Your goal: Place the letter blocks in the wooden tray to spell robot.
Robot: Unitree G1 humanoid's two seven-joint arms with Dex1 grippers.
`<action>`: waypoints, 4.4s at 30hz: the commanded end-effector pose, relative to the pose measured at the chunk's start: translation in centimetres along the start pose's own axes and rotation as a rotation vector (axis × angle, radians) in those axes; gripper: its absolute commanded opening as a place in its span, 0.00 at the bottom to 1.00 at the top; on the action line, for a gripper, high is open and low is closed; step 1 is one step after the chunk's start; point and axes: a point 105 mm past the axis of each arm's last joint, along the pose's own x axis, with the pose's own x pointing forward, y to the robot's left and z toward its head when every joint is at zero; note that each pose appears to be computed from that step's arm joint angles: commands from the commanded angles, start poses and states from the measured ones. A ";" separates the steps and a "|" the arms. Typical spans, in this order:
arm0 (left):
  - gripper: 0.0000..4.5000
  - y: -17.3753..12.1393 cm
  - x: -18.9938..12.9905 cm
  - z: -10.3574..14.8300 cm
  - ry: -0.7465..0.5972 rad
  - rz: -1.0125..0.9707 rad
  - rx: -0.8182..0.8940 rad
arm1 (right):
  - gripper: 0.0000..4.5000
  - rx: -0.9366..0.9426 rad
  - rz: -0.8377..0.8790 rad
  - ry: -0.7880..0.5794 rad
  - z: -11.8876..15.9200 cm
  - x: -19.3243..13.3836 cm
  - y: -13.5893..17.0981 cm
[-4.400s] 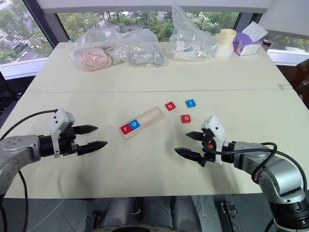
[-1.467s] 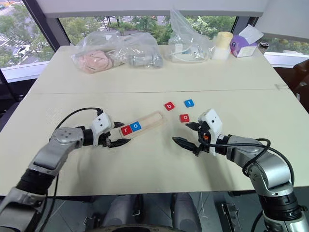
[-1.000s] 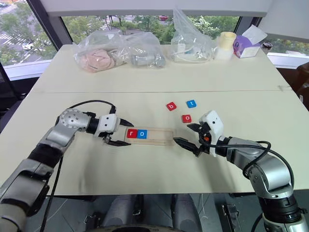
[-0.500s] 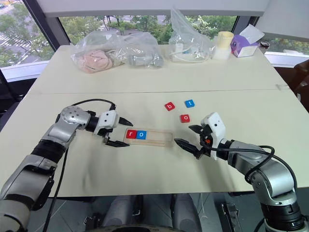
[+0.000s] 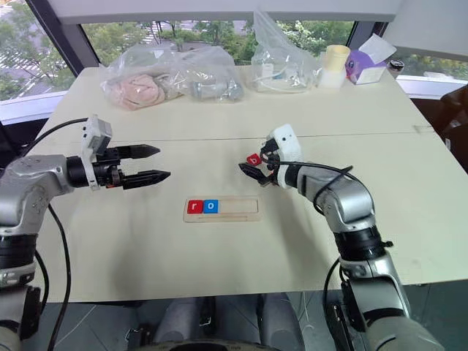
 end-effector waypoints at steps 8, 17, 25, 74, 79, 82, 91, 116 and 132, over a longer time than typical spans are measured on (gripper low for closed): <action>0.99 -2.2 -0.3 1.1 -0.054 0.114 0.013 | 1.00 -0.016 -0.030 0.025 -0.1 3.2 -1.0; 1.00 -1.3 -0.8 0.8 -0.041 0.184 0.011 | 0.58 0.016 -0.071 0.048 -1.1 4.8 -1.2; 1.00 -1.6 0.2 0.6 -0.031 0.158 0.016 | 0.26 -0.031 -0.134 -0.033 0.8 3.6 -1.8; 1.00 -4.4 1.5 -2.3 0.240 -0.272 0.198 | 0.99 -0.300 0.143 0.143 -6.7 -14.9 -4.3; 1.00 -4.5 0.9 -2.4 0.263 -0.240 0.221 | 0.99 -0.333 0.165 0.142 -7.6 -13.5 -5.0; 1.00 -4.6 0.7 -2.4 0.260 -0.222 0.210 | 0.99 -0.325 0.179 0.138 -8.1 -12.7 -4.8; 1.00 -4.5 0.0 -2.9 0.273 -0.160 0.188 | 0.89 -0.289 0.123 0.167 -10.2 -11.3 -4.3; 1.00 -3.6 -0.8 -3.3 0.312 -0.130 0.188 | 0.26 -0.514 0.736 0.041 -0.8 -4.0 6.6; 1.00 -4.1 -0.6 -3.7 0.287 -0.068 0.158 | 0.26 -0.553 0.785 0.104 -2.7 -0.8 7.6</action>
